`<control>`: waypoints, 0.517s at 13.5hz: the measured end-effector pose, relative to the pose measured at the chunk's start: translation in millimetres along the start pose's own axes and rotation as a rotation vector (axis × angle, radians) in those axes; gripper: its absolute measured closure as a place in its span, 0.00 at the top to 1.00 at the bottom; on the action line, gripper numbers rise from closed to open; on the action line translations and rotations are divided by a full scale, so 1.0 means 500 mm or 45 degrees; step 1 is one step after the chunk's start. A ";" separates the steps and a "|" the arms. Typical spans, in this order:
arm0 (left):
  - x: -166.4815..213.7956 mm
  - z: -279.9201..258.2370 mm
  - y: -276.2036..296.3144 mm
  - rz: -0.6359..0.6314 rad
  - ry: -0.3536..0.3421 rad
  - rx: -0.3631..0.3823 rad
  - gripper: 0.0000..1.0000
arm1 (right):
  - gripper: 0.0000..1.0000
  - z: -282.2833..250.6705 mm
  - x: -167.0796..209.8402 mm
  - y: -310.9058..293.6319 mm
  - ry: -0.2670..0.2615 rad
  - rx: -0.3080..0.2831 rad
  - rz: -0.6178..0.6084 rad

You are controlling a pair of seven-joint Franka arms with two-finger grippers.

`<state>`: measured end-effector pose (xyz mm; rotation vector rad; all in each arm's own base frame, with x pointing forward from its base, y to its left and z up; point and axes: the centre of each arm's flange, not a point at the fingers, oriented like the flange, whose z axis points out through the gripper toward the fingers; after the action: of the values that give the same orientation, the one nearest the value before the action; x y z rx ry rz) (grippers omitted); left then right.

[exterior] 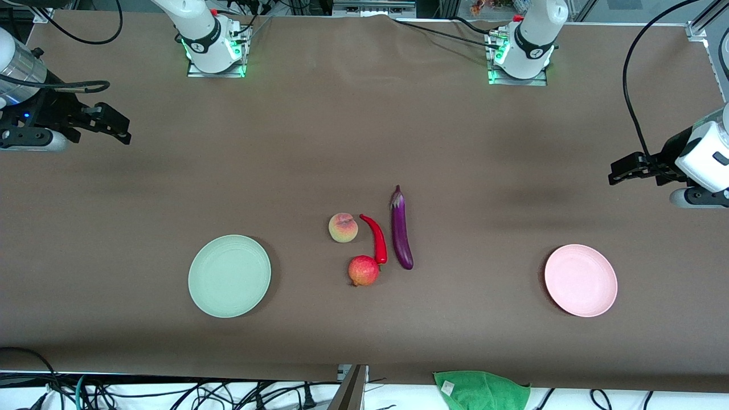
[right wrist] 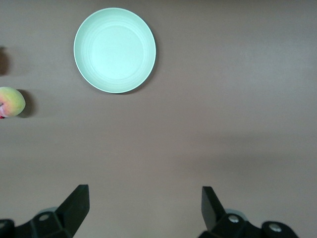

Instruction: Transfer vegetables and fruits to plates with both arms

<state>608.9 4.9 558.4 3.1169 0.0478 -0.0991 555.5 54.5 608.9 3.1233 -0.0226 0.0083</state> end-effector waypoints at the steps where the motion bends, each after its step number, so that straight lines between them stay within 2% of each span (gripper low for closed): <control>1: 0.000 0.000 0.000 0.000 0.000 0.000 1.00 | 1.00 0.001 0.002 0.000 0.018 0.002 0.014; 2: 0.000 0.000 0.000 0.000 0.000 0.000 1.00 | 1.00 0.008 0.002 0.001 0.043 0.000 0.028; 7: 0.000 0.000 0.000 0.000 0.000 0.000 1.00 | 1.00 0.007 -0.002 0.003 0.054 -0.005 0.026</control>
<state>608.9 5.0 558.5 3.1169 0.0479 -0.0991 554.4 53.0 605.6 3.1176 -0.0538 0.0748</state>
